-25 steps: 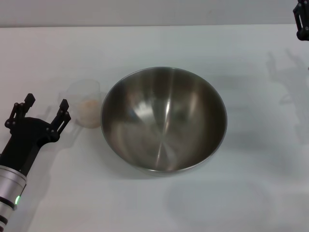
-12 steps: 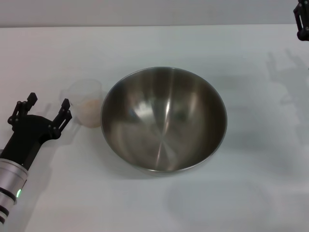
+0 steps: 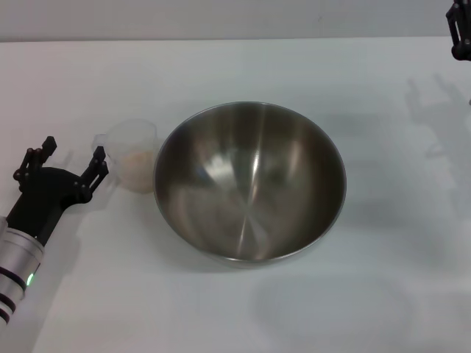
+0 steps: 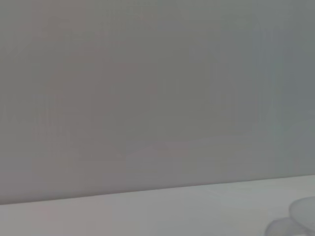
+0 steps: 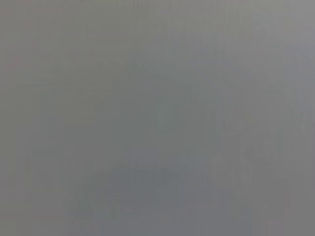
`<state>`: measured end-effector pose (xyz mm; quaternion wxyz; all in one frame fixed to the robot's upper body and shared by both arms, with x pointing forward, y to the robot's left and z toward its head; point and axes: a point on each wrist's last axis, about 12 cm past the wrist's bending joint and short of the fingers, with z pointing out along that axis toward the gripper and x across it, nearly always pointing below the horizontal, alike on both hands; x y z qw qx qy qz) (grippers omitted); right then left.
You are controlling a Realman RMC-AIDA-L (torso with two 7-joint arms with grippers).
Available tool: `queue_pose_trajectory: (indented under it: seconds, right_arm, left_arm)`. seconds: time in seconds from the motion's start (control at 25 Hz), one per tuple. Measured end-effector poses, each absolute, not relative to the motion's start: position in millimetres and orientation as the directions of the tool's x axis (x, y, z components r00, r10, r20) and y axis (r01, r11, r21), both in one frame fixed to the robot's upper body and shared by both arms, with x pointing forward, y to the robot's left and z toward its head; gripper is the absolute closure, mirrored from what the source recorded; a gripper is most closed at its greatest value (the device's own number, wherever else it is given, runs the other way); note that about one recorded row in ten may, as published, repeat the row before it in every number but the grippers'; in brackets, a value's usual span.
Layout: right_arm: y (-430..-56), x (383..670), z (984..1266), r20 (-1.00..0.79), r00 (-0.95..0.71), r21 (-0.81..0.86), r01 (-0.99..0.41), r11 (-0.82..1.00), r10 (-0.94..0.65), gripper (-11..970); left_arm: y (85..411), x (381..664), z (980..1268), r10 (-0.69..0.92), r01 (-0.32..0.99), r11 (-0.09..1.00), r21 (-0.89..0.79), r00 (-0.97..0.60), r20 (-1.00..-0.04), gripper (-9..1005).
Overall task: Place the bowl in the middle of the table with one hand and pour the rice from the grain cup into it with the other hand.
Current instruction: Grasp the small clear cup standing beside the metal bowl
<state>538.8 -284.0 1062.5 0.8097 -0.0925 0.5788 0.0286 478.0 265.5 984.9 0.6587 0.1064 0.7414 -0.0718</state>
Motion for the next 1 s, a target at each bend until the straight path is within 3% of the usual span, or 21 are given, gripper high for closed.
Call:
queue_pose_trajectory:
  seconds: [0.92, 1.0]
  right_arm:
    - [-279, 550, 1066, -0.946, 0.319, -0.122, -0.166, 0.979, -0.064, 489]
    - [-278, 550, 1066, -0.945, 0.32, -0.122, -0.166, 0.979, -0.063, 490]
  left_arm:
    - [260, 494, 988, 0.056, 0.243, 0.97, 0.024, -0.127, -0.99, 272]
    - [259, 494, 989, 0.055, 0.246, 0.969, 0.023, -0.124, -0.991, 369]
